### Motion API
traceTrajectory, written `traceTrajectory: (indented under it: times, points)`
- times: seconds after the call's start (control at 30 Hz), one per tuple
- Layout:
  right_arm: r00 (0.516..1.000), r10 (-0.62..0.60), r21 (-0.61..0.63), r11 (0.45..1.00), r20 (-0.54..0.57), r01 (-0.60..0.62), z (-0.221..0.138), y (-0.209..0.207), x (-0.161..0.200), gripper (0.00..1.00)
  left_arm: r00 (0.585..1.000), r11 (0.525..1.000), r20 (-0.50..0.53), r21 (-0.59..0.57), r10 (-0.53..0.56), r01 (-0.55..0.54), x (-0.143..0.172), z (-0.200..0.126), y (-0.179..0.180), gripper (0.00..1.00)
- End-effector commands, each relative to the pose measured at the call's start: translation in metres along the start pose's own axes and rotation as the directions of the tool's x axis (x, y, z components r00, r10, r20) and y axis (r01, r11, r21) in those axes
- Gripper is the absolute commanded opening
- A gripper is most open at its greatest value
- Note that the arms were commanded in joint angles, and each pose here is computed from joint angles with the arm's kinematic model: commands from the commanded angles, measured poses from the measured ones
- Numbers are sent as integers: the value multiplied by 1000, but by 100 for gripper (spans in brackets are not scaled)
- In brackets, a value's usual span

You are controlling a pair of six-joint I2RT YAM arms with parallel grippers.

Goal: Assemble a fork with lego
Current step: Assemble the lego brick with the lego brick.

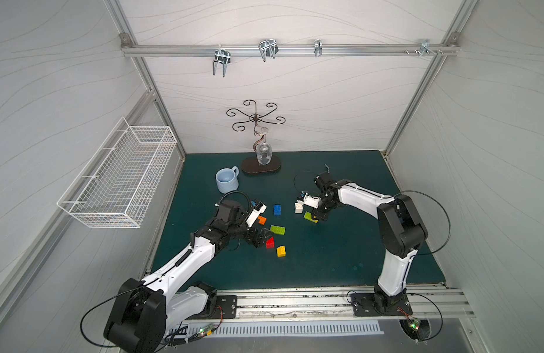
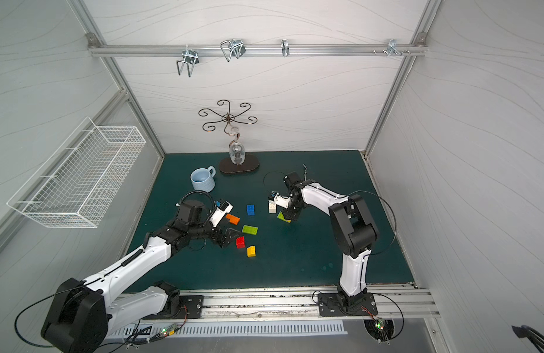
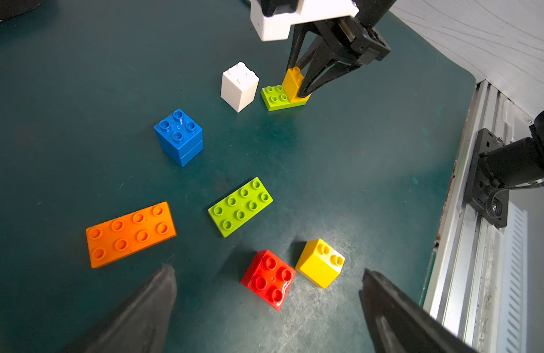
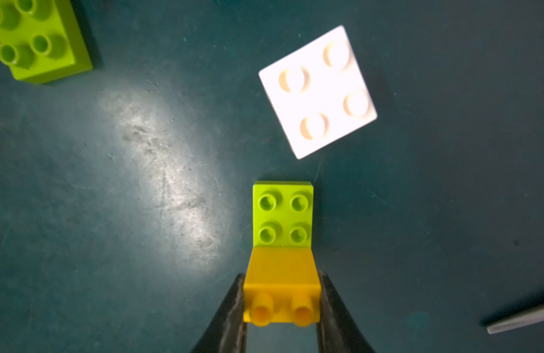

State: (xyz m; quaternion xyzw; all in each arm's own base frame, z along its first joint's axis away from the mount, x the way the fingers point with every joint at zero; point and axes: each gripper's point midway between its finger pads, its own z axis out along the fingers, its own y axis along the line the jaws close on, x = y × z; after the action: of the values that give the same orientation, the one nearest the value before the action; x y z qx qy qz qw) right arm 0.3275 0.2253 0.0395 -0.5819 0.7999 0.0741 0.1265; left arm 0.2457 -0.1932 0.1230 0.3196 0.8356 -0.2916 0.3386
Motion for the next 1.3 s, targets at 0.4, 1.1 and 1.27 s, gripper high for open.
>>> traceTrajectory:
  times: [0.4, 1.1, 1.27]
  points:
    - [984, -176, -230, 957, 30, 178, -13, 76, 35, 0, 997, 1000, 75, 19, 24, -25, -23, -5, -6, 100]
    - [986, -144, -151, 976, 81, 155, -27, 69, 13, 58, 996, 999, 80, -24, 31, -29, -29, -14, -4, 100]
    - [986, -81, -74, 993, 146, 93, -48, 51, -1, 58, 993, 999, 114, -46, 24, -18, -43, -22, -3, 100]
